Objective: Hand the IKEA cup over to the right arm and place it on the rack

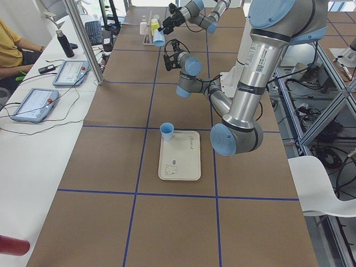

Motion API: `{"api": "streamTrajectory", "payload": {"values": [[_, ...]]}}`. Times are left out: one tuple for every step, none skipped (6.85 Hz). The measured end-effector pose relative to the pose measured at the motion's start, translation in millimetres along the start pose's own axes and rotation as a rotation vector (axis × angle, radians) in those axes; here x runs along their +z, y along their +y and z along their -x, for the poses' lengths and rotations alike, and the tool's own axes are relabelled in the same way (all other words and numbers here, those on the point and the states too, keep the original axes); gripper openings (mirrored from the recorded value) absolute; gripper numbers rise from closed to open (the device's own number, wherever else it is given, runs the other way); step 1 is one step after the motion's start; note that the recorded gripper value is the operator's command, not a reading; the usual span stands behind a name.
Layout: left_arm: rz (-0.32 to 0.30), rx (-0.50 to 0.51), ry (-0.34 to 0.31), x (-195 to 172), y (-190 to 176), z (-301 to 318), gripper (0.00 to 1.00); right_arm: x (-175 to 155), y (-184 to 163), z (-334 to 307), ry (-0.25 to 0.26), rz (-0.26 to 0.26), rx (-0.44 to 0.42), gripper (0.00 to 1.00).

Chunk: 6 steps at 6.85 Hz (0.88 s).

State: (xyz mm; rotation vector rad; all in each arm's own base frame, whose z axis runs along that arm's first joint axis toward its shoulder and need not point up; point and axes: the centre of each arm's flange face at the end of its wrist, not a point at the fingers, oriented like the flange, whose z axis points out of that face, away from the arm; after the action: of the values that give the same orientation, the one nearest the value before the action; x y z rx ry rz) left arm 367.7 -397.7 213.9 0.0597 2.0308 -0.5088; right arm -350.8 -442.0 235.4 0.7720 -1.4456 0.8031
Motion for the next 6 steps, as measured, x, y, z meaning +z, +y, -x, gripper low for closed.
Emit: {"api": "streamTrajectory", "payload": {"values": [[-0.003, 0.001, -0.003, 0, 0, 0, 1.00, 13, -42, -10, 0.102, -0.078, -0.154, 0.00], [-0.005, 0.000, -0.006, 0, -1, 1, 1.00, 22, -85, -19, 0.200, -0.139, -0.268, 0.00], [-0.007, 0.000, -0.009, 0, -2, 3, 1.00, 28, -129, -32, 0.302, -0.182, -0.356, 0.00], [-0.008, -0.001, -0.011, 1, -2, 4, 1.00, 36, -172, -53, 0.407, -0.191, -0.424, 0.00], [-0.009, -0.001, -0.013, 1, -2, 5, 1.00, 45, -214, -84, 0.508, -0.175, -0.476, 0.00], [-0.010, -0.002, -0.015, 0, -2, 7, 1.00, 54, -247, -121, 0.603, -0.150, -0.522, 0.00]]}}
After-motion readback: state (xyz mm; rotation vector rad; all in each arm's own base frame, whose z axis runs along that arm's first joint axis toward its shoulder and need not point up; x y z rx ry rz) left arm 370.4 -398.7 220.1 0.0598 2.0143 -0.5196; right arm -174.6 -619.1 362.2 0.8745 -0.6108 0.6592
